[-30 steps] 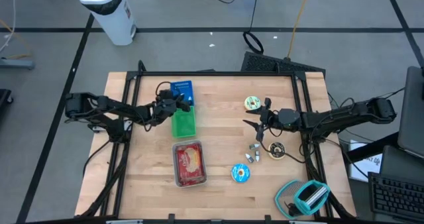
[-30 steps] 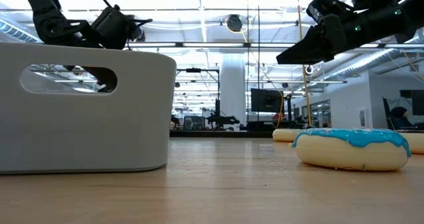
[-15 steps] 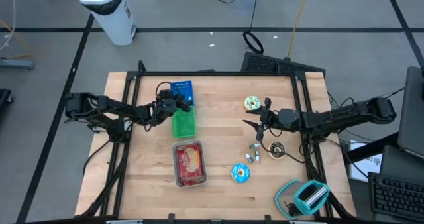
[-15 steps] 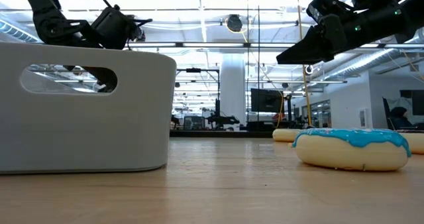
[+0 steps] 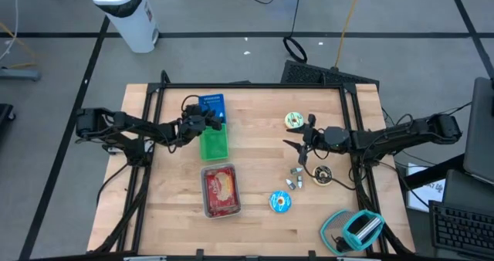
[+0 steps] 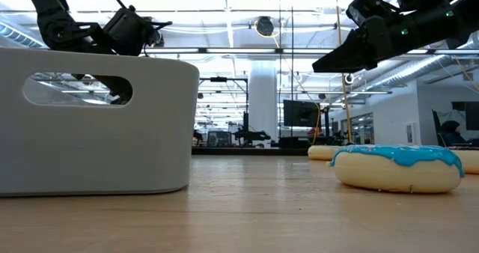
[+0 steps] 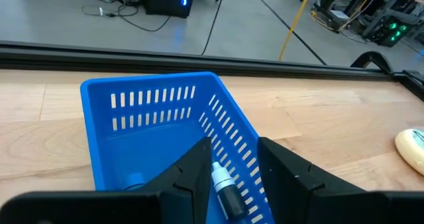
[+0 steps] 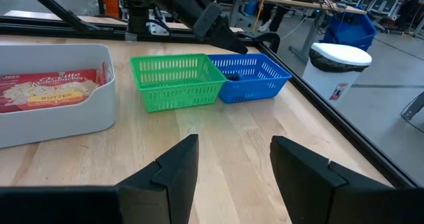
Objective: Pick & Place Food Item
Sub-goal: Put the green food coloring bottle into the blue bin
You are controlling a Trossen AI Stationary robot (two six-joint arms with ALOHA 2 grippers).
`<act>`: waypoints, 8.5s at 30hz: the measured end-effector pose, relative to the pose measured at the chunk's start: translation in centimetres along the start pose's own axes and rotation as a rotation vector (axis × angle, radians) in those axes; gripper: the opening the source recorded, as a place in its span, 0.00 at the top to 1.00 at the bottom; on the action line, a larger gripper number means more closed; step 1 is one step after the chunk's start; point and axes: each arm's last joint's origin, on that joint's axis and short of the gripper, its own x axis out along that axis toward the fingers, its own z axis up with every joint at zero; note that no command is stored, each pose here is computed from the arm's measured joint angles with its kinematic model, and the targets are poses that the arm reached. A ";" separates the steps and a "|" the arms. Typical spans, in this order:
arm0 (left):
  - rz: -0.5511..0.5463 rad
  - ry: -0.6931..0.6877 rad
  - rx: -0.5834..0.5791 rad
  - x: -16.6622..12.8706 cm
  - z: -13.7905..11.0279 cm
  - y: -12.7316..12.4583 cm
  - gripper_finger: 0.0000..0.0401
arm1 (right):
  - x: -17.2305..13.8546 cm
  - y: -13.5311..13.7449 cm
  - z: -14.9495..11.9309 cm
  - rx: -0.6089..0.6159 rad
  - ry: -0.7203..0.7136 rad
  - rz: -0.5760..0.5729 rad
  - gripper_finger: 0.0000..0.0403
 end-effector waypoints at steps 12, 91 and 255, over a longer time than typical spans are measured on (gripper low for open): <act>-0.005 0.004 0.000 0.0 0.0 0.0 0.69 | -0.8 1.8 -2.5 -0.027 0.249 0.300 0.56; -0.019 0.015 -0.013 -0.1 -0.1 -0.1 0.69 | -0.8 4.1 -8.5 -0.146 0.224 0.300 0.82; -0.922 0.172 0.032 -0.5 5.9 -14.3 0.81 | 0.3 1.0 -1.6 -0.180 -0.034 -0.021 0.60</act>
